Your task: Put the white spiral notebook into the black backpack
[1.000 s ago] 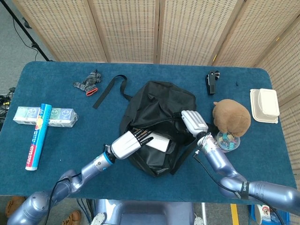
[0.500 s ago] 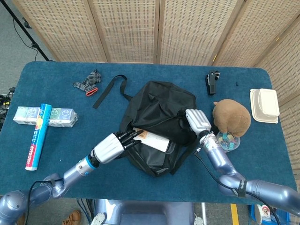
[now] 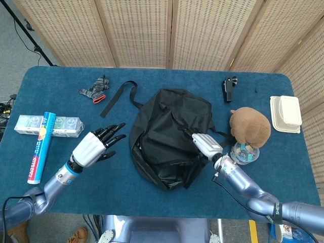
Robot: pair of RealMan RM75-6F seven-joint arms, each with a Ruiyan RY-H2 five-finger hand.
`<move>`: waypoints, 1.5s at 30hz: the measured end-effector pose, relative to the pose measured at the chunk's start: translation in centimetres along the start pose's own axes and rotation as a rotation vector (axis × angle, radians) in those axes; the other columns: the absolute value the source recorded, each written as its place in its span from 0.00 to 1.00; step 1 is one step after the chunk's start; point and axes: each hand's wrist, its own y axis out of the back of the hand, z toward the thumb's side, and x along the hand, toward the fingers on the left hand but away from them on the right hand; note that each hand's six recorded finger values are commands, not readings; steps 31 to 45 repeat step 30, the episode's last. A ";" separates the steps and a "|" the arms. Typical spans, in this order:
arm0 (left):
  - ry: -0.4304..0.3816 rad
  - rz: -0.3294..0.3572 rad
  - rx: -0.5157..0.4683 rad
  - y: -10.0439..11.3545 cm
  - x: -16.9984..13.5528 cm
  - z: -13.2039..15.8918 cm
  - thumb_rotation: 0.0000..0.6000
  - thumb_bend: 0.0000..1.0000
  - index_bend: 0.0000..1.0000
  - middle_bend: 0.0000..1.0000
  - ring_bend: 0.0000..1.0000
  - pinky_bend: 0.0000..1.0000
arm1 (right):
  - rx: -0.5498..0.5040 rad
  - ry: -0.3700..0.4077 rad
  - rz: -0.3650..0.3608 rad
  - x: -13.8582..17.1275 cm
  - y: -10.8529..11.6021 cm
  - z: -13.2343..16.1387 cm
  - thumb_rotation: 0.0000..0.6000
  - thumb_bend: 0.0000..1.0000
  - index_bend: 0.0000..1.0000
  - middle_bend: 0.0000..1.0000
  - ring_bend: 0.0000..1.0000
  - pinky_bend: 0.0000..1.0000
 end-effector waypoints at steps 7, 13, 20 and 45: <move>0.136 0.015 0.006 1.3 -2.5 -3.6 1.00 0.10 0.30 0.11 0.22 0.53 | 0.048 0.041 -0.029 2.5 0.6 -0.1 1.00 0.00 0.00 0.00 0.00 0.00; 0.340 -0.016 0.000 2.2 -6.0 -7.5 1.00 0.08 0.11 0.00 0.06 0.13 | 0.164 0.082 -0.172 6.0 2.5 -2.1 1.00 0.00 0.00 0.00 0.00 0.00; 0.531 -0.060 -0.053 3.3 -9.8 -9.2 1.00 0.05 0.00 0.00 0.00 0.01 | 0.365 0.024 -0.389 10.8 5.6 -9.2 1.00 0.00 0.00 0.00 0.00 0.00; 0.820 -0.115 -0.168 5.7 -15.6 -9.2 1.00 0.02 0.00 0.00 0.00 0.00 | 0.490 -0.230 -0.493 19.0 5.5 -19.3 1.00 0.00 0.00 0.00 0.00 0.00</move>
